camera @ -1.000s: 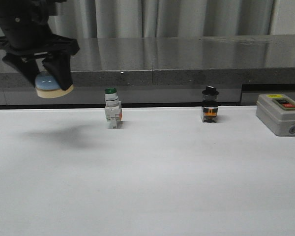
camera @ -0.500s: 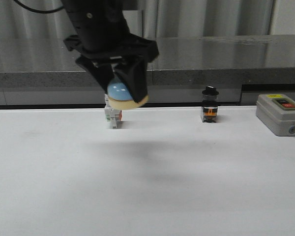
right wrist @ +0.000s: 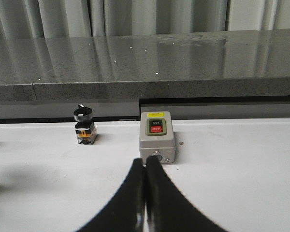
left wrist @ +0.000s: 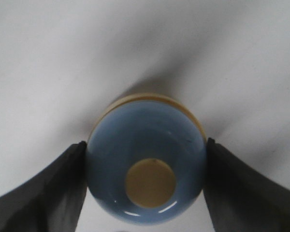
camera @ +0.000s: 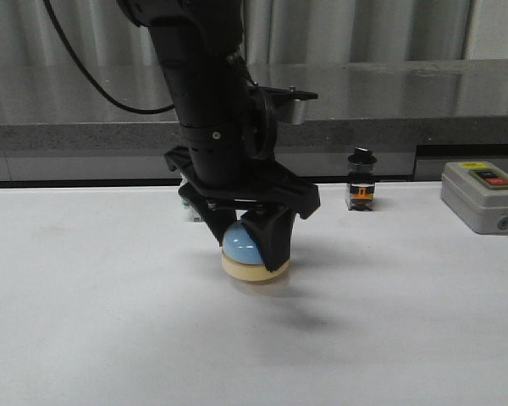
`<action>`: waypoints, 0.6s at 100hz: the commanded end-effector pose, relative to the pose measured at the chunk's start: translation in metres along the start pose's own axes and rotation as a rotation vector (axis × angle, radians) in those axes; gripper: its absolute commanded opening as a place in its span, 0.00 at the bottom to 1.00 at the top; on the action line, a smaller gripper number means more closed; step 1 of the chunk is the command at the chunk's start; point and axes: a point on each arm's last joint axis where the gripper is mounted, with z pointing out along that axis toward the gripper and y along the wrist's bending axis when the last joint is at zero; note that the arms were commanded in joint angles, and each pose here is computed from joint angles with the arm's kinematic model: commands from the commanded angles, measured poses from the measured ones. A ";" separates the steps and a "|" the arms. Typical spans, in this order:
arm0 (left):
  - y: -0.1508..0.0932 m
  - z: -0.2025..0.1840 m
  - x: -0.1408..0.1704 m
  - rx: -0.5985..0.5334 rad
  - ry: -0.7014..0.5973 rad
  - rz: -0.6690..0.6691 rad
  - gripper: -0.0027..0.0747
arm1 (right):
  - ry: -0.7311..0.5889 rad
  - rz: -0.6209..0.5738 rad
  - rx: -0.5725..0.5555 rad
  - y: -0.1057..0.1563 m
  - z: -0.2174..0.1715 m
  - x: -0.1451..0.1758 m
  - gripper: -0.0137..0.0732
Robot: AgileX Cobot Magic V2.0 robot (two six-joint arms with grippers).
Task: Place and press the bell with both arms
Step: 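Lift the bell with the left gripper and carry it toward table center, then lower the bell onto the table and open the left gripper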
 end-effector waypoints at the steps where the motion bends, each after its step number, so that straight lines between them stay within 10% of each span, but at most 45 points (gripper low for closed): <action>1: -0.005 -0.024 -0.013 0.008 -0.104 -0.002 0.38 | -0.116 -0.015 0.002 0.000 -0.002 -0.014 0.09; 23: -0.004 -0.018 -0.011 0.008 -0.087 -0.002 0.65 | -0.116 -0.015 0.002 0.000 -0.002 -0.014 0.09; 60: -0.005 -0.018 -0.011 0.009 -0.078 -0.002 0.69 | -0.116 -0.015 0.002 0.000 -0.002 -0.014 0.09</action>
